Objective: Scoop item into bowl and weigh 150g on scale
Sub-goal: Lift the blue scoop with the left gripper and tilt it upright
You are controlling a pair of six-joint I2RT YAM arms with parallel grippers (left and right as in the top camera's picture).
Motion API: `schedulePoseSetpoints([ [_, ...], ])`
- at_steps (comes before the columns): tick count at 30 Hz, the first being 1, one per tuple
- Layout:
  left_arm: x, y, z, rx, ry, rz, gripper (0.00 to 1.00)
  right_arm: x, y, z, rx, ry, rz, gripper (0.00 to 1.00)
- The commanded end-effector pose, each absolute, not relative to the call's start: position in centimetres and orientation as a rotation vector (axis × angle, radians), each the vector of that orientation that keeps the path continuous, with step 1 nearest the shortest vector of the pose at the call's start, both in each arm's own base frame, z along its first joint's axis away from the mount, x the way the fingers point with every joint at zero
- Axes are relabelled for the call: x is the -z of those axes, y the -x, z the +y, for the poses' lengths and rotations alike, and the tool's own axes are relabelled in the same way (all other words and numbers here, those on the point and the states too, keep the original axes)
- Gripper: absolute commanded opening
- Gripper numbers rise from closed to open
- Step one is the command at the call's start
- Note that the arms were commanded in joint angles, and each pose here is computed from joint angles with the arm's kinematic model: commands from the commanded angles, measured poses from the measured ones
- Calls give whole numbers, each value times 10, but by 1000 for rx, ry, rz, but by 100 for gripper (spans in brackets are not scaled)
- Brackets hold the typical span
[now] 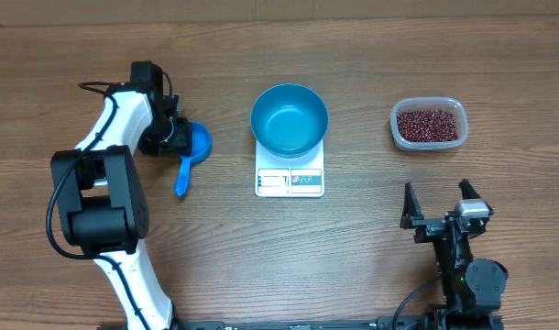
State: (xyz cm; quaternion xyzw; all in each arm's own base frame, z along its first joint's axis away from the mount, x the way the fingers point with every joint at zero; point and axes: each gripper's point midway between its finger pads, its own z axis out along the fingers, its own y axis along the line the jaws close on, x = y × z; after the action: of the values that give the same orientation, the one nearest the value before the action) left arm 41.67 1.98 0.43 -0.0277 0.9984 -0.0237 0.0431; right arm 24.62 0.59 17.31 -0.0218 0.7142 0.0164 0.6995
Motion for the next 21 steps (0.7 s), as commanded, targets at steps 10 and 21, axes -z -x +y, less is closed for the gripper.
schedulePoseSetpoints([
  [10,-7,-424,14,114,59,3034,38,-171,-246,7,-38,56,1587,100],
  [21,-7,-424,14,114,59,3033,25,-171,-246,7,-38,57,1587,100],
])
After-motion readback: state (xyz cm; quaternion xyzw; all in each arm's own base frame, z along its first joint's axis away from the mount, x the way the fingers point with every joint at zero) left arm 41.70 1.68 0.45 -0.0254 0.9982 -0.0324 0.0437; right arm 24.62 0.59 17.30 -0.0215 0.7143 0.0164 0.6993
